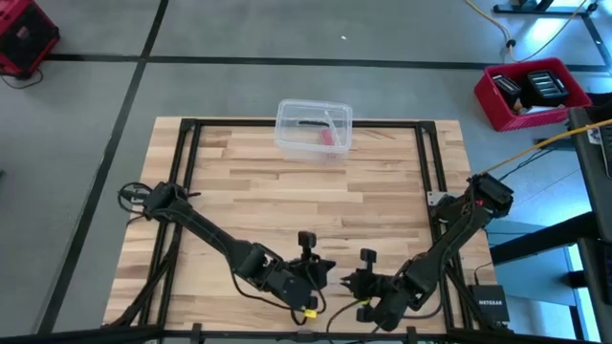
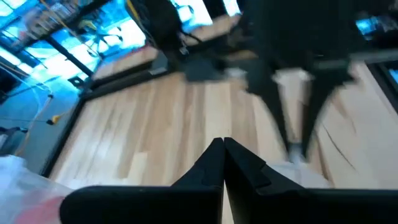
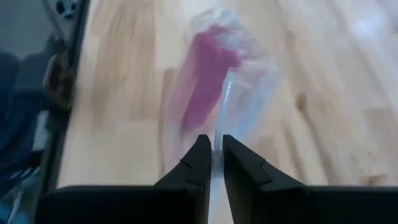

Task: Roll bandage
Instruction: Close the transparent zip bag

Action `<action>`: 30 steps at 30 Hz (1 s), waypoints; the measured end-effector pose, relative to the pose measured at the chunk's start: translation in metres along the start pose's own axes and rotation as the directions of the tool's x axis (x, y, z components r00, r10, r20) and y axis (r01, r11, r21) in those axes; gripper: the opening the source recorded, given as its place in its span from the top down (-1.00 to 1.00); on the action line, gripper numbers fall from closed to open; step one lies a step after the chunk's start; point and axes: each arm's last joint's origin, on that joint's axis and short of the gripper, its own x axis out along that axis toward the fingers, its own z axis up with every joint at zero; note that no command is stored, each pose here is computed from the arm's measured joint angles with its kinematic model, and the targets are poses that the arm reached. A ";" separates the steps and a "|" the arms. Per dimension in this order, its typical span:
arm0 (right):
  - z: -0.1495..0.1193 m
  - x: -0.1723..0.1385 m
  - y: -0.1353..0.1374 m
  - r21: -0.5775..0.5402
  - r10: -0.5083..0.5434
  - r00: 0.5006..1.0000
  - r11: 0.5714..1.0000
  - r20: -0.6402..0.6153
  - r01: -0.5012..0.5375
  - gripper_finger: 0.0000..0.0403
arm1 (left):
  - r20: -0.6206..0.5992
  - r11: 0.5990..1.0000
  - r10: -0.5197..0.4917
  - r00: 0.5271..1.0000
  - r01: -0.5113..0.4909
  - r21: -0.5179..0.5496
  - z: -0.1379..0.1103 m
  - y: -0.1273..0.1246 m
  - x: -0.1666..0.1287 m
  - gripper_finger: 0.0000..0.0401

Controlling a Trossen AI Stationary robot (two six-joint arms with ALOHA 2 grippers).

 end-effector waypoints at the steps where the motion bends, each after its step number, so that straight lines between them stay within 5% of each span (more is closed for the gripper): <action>1: -0.001 0.000 0.000 0.000 0.011 1.000 1.000 -0.011 -0.011 0.83 | 0.006 1.000 0.004 1.000 -0.004 -0.004 0.002 0.002 -0.002 1.00; 8: 0.002 0.000 0.000 0.007 0.009 1.000 1.000 0.002 -0.009 0.83 | 0.002 0.998 -0.058 0.998 0.058 -0.016 0.000 -0.002 -0.001 1.00; 12: 0.002 0.000 0.000 0.005 0.009 1.000 1.000 0.003 -0.009 0.83 | -0.011 0.983 -0.174 0.985 0.173 -0.066 -0.001 -0.002 0.002 0.95; 23: 0.002 0.000 0.000 0.005 0.004 1.000 1.000 0.009 -0.004 0.83 | -0.082 0.961 -0.258 0.963 0.247 -0.126 -0.015 0.001 0.031 0.31; 30: 0.002 0.000 0.000 0.003 0.002 1.000 1.000 0.007 -0.002 0.83 | -0.098 0.931 -0.336 0.937 0.315 -0.185 -0.023 0.000 0.048 0.19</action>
